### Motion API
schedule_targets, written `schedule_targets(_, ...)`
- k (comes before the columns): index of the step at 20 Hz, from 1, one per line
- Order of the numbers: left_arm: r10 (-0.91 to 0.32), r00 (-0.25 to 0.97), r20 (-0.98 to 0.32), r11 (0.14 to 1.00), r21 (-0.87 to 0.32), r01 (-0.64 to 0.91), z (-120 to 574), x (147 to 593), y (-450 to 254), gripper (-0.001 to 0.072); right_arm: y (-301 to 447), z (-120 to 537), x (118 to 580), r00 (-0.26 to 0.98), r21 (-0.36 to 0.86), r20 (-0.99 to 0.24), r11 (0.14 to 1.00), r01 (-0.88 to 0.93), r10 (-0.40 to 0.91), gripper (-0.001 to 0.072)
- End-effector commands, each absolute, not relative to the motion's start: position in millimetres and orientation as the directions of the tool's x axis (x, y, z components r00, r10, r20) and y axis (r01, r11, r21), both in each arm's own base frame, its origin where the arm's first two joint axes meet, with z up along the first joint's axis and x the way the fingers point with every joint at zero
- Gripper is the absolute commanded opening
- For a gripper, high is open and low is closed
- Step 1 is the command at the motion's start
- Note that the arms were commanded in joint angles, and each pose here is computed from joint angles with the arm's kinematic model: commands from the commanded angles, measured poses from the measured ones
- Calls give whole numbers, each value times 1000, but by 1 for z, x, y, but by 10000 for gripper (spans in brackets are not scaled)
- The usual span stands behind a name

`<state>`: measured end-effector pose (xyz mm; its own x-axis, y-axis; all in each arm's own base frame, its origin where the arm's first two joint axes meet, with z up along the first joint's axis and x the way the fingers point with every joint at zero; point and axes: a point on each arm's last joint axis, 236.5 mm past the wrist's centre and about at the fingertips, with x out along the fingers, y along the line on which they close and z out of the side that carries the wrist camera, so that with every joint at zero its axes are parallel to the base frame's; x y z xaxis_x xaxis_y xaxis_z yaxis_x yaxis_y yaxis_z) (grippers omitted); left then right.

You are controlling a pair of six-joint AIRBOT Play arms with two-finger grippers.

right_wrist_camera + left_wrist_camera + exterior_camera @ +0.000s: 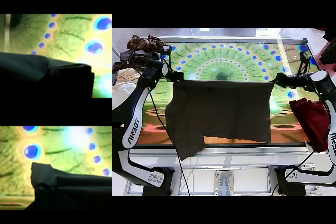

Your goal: Fold the shirts.

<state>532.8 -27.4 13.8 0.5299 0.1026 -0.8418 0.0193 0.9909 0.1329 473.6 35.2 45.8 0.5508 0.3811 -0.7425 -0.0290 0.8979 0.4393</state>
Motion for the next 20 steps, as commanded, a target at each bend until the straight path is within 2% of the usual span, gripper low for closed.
schedule_targets(1, 87, 402, -912, 994, 106, 24, -6, 496, -30, 7, 41, 12, 432, 366, 298, -886, 954, -26, 287, 30)
schedule_targets(9, 79, 236, -968, 994, 95, 55, -55, 429, -28, 7, 45, -39, 424, 381, 311, -885, 949, 54, 268, 30)
schedule_targets(12, 92, 236, -967, 992, 110, 61, -62, 427, -24, 7, 45, -53, 414, 352, 312, -896, 947, 69, 270, 30)
schedule_targets(15, 77, 309, -948, 993, 100, 59, -58, 445, -28, 8, 45, -63, 408, 342, 313, -901, 946, 82, 269, 34)
schedule_targets(16, 73, 331, -941, 995, 92, 43, -54, 450, -29, 20, 45, -63, 408, 342, 315, -900, 946, 83, 270, 97)
schedule_targets(17, 69, 355, -932, 997, 81, 18, -47, 457, -30, 81, 46, -61, 408, 342, 319, -899, 944, 84, 273, 293)
schedule_targets(18, 63, 395, -917, 998, 68, -2, -31, 466, -32, 204, 48, -57, 407, 331, 332, -899, 939, 86, 287, 385)
schedule_targets(20, 46, 525, -850, 999, 46, -13, 26, 483, -34, 231, 52, -42, 401, 296, 335, -906, 941, 59, 304, 384)
